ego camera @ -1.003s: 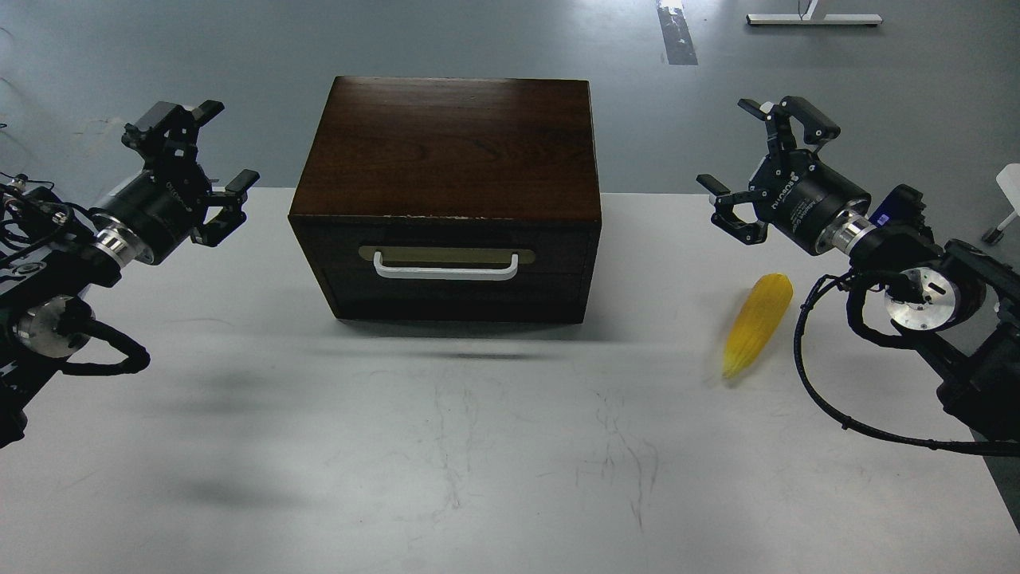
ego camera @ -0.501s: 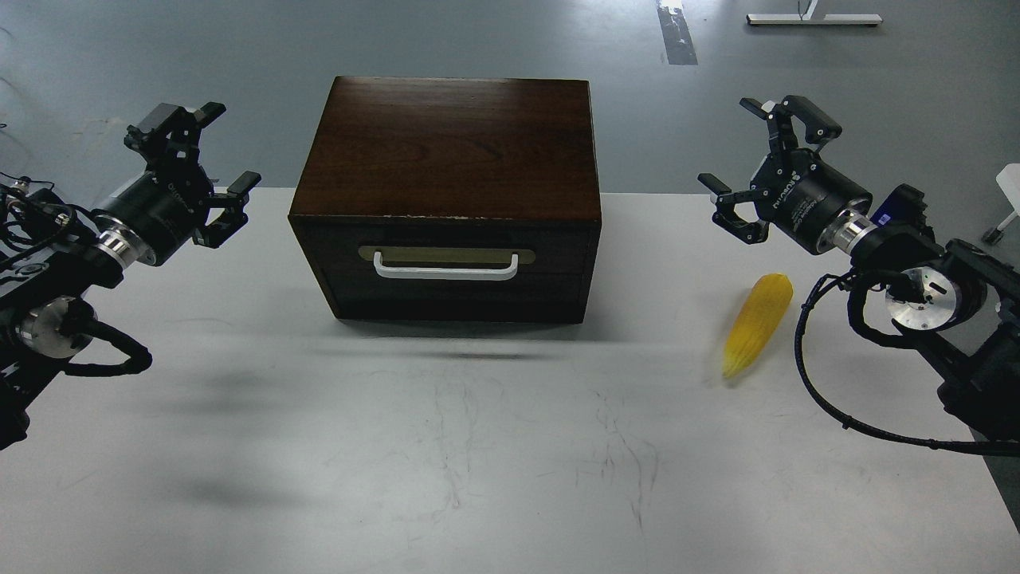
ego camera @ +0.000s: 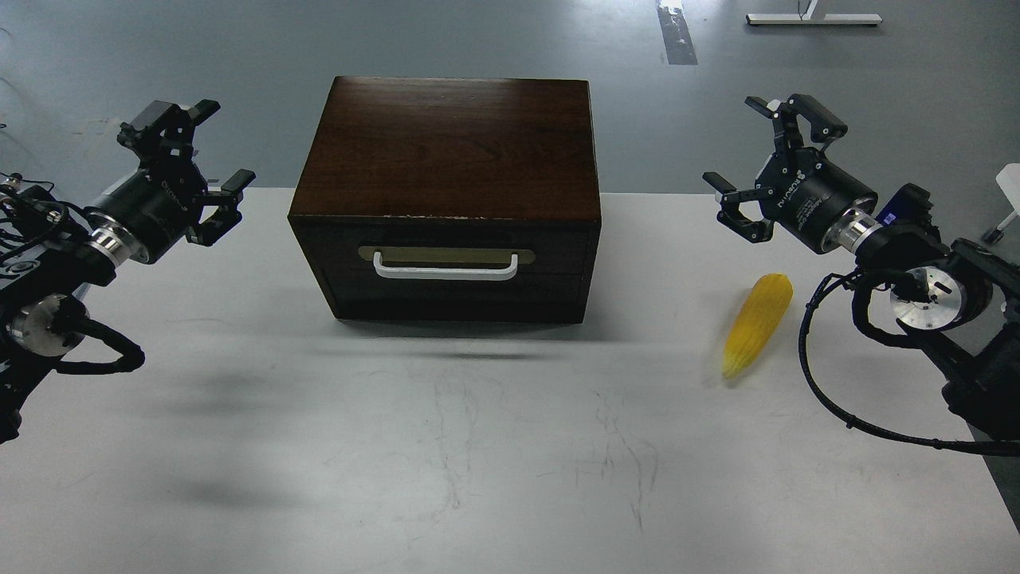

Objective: Put corn in drawer with both arms

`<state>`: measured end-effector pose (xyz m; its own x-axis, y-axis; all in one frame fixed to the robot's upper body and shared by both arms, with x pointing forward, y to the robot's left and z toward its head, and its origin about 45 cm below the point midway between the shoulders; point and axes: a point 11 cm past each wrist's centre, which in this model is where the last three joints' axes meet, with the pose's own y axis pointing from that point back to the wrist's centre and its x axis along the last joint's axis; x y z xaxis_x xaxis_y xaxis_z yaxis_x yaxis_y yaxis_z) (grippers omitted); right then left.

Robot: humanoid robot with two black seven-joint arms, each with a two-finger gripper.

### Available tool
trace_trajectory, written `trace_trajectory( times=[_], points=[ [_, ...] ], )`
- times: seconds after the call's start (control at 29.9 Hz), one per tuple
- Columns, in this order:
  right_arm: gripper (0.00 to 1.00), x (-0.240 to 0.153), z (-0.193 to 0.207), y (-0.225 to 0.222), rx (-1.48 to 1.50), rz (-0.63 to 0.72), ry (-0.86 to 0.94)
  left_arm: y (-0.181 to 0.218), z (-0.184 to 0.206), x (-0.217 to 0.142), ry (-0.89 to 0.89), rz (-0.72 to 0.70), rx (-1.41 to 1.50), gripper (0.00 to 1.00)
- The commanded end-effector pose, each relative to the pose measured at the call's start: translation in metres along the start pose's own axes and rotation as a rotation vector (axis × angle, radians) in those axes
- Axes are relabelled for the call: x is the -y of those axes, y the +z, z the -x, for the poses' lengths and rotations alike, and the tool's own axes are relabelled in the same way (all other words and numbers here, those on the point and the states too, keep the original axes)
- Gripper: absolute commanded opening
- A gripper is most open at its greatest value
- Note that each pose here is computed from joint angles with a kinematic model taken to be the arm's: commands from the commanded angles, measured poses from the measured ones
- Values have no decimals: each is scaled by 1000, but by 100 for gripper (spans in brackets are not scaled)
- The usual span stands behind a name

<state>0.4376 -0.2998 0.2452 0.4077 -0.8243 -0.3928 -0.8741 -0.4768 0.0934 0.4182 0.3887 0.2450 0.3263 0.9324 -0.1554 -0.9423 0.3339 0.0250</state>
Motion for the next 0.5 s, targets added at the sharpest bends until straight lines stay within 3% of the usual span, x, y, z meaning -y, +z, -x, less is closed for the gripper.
trace_trajectory(
  times=[0.0,0.47],
  points=[
    [100,-1,-1,-1,-4,1,1,1,0,1,3,4,-2,98],
    [100,-1,-1,-1,-3,1,-1,0,0,0,0,3,-3,98]
  ],
)
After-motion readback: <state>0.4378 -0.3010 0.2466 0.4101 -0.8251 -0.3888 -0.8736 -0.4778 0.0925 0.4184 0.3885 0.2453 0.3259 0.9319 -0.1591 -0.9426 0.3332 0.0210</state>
